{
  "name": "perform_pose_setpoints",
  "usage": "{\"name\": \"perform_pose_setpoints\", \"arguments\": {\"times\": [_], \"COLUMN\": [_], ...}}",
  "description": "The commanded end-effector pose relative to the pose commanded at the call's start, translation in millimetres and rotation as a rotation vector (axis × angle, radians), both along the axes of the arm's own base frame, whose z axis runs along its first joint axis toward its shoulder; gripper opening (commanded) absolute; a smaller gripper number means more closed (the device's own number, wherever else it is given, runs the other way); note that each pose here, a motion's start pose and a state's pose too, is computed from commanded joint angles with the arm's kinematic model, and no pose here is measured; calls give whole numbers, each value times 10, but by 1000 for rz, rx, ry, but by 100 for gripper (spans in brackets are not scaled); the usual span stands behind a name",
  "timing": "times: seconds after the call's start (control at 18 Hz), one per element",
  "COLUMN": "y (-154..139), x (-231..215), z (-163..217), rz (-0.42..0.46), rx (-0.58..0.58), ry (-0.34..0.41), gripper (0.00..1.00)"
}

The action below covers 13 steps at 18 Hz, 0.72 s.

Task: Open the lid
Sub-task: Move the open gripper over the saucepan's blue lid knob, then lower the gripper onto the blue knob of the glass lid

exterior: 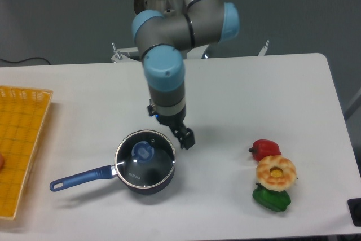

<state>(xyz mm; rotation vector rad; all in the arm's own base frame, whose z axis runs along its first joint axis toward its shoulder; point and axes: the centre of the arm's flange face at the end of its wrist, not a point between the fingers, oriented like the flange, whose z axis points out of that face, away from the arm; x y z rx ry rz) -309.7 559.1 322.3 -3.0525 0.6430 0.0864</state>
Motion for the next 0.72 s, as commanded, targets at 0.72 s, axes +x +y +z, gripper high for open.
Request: {"name": "perform_pose_setpoints", "arguments": {"times": [0.72], "y": [249], "x": [437], "z": [-95], "rz": [-18], "rx": [-17], "ry": [-13], "gripper": [100]}}
